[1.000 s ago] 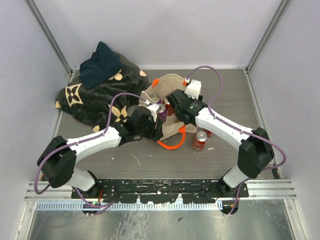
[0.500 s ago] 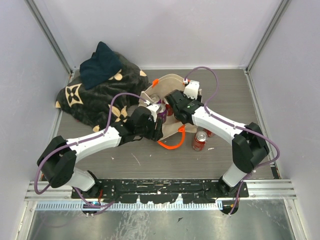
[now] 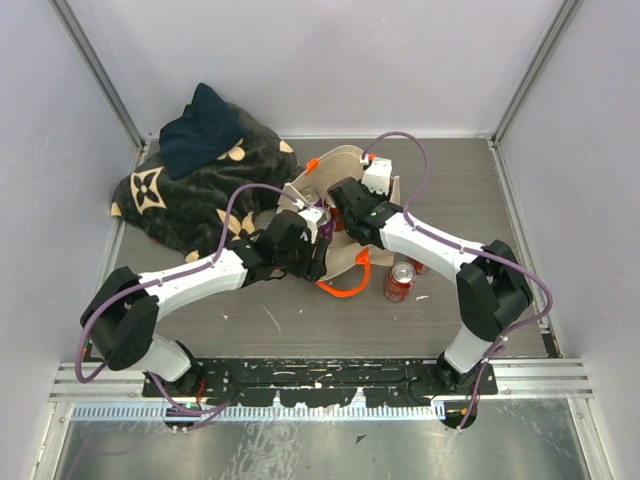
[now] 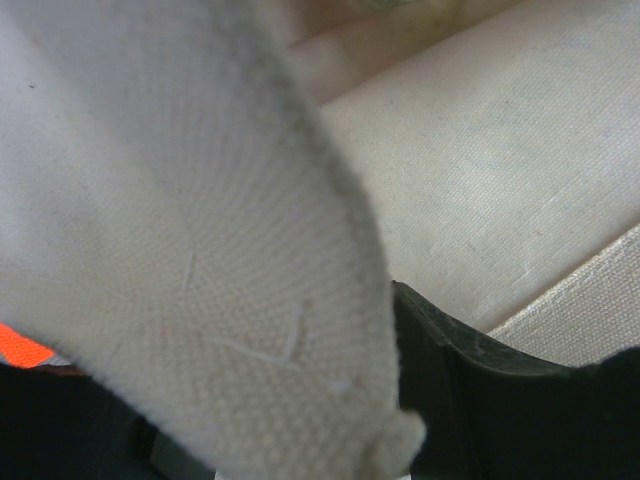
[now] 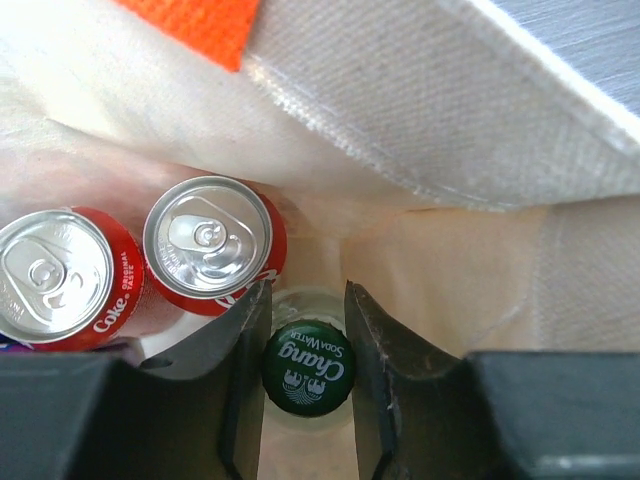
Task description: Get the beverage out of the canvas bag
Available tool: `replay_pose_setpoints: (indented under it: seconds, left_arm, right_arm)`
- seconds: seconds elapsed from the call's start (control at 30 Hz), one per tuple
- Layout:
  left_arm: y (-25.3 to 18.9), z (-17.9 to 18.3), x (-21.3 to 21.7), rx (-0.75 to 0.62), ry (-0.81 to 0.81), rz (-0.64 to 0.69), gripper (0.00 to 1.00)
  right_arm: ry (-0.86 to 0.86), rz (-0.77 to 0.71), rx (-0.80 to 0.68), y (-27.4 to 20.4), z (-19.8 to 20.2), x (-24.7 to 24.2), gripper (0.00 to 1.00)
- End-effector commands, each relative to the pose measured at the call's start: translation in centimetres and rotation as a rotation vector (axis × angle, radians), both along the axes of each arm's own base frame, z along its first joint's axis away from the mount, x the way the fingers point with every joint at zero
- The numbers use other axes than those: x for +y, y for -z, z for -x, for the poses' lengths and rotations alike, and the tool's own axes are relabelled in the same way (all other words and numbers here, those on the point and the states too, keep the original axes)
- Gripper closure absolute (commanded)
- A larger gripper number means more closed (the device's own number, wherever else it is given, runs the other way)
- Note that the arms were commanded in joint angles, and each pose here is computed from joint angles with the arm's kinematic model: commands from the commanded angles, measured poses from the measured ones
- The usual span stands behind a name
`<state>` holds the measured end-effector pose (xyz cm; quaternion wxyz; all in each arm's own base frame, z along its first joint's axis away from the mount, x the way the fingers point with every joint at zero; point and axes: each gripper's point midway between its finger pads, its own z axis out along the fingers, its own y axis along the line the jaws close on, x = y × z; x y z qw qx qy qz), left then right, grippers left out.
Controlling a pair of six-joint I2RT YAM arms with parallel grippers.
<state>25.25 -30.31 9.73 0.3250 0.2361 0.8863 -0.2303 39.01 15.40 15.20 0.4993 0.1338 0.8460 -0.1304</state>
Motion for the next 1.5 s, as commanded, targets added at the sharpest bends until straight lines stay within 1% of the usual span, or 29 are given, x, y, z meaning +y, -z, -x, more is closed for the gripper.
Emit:
replay_pose_setpoints:
  seconds: [0.0, 0.2, 0.33, 0.47, 0.63, 0.77, 0.87, 0.93, 1.03, 1.2, 1.3, 1.47]
  left_arm:
    - [0.3, -0.4, 0.5, -0.006, 0.006, -0.050, 0.35]
    - [0.2, -0.6, 0.2, -0.006, 0.003, -0.044, 0.35]
    - [-0.1, -0.7, 0.1, -0.012, -0.001, -0.039, 0.35]
    - [-0.3, -0.8, 0.2, -0.013, -0.009, -0.035, 0.35]
    - [-0.1, -0.8, 0.1, -0.004, -0.014, -0.033, 0.35]
    - [0.0, -0.6, 0.1, 0.004, -0.023, -0.025, 0.35]
    - [-0.2, -0.7, 0.1, 0.000, -0.027, -0.017, 0.35]
    - [-0.3, -0.8, 0.1, -0.005, -0.033, -0.017, 0.35]
    - [-0.5, -1.0, 0.1, -0.013, -0.036, -0.019, 0.35]
    - [-0.9, -1.2, 0.2, -0.025, -0.040, -0.028, 0.35]
    - [-1.2, -1.4, 0.3, -0.033, -0.045, -0.026, 0.35]
    - [-1.4, -1.5, 0.3, -0.038, -0.053, -0.025, 0.35]
  right_arm:
    - [-0.080, 0.058, -0.001, -2.1, 0.4, -0.8, 1.00]
    - [-0.129, 0.053, -0.108, -7.8, 0.3, -0.7, 1.00]
    - [-0.162, 0.058, -0.183, -11.8, 1.2, -0.6, 1.00]
    - [-0.234, 0.043, -0.243, -15.3, 2.3, 0.4, 1.00]
    - [-0.310, 0.033, -0.354, -21.6, 3.8, 1.6, 1.00]
    - [-0.311, 0.042, -0.456, -27.3, 5.0, 0.8, 1.00]
    - [-0.277, 0.059, -0.532, -31.1, 6.0, -1.0, 1.00]
    - [-0.235, 0.087, -0.564, -32.8, 6.4, -2.4, 1.00]
    - [-0.162, 0.116, -0.591, -34.0, 6.8, -4.8, 0.99]
    - [-0.025, 0.097, -0.621, -33.8, 6.8, -10.3, 0.99]
    - [0.052, 0.115, -0.597, -32.4, 6.5, -13.6, 0.99]
    - [0.095, 0.092, -0.543, -28.9, 4.7, -17.1, 0.99]
